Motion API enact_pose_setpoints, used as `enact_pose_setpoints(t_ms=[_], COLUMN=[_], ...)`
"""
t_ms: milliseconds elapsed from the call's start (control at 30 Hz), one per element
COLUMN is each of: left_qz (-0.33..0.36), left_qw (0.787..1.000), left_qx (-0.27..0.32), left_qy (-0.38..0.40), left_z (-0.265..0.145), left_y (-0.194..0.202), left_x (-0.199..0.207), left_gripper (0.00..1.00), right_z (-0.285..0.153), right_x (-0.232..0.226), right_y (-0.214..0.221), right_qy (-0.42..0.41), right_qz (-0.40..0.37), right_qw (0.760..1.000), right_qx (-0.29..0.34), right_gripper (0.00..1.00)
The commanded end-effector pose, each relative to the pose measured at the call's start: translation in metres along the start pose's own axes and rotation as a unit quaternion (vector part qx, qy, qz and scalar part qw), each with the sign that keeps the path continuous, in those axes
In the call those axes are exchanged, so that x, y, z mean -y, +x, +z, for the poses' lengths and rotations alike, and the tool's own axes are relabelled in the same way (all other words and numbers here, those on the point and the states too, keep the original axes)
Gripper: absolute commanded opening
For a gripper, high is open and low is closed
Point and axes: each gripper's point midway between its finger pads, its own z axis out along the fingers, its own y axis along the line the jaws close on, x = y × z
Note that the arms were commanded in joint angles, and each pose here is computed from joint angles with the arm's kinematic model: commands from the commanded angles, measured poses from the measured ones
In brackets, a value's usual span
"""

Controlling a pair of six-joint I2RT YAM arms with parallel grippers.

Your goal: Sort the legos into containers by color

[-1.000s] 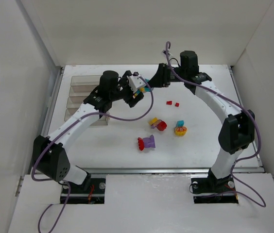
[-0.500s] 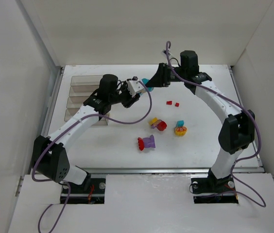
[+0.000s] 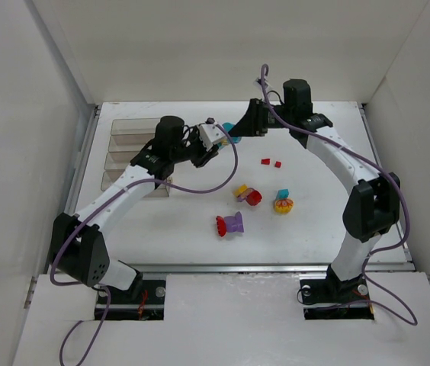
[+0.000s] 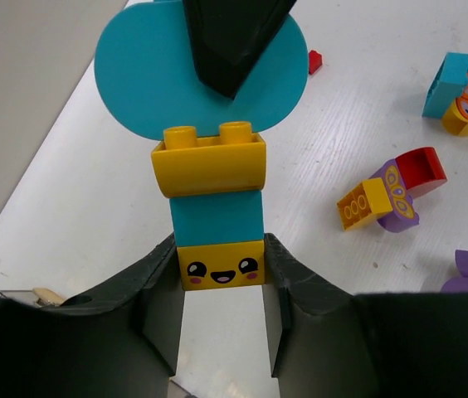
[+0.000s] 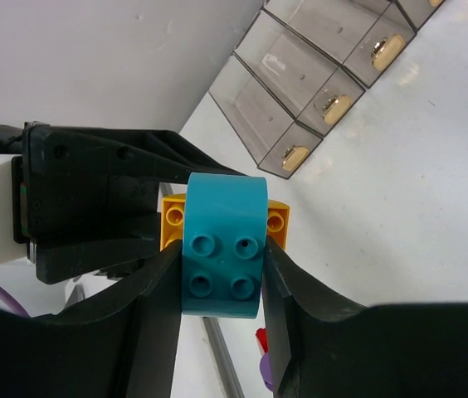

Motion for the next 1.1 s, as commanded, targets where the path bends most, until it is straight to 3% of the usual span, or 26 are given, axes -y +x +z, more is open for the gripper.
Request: enact_pose_setpoints(t_ms=[0,200,500,1067], left_qz=[0.014,0.009,0.005,0.017], left_qw=[0.998,0.998,1.0,0.999], left_qx=[0.054,0.052,-0.009,-0.032], left_qy=[-0.022,-0.036,-0.029,-0.02], left_z=[-0.007,-0.008,-0.018,-0.028], left_y=[-0.038,-0.038,0.003,0.016], left_x=[-0.014,-0.019,-0.006,-0.001], left_gripper=[0.25,0.0,0.0,0.0], right_z=[-0.012,-0.011,-0.028,-0.05], right_x=[-0.027,-0.024,-0.005,0.007], right_y=[-0.023,-0.023,-0.033,-0.042], right_qy=[-0.024,-0.019,0.025,0.052], right_qz=[-0.045,-0.04,-0.028,-0.025], right_qw=[0.998,0.998,0.997,0.995], right_qx=[0.029,0.032,0.063,0.087], right_gripper=[0.0,0.0,0.0,0.0])
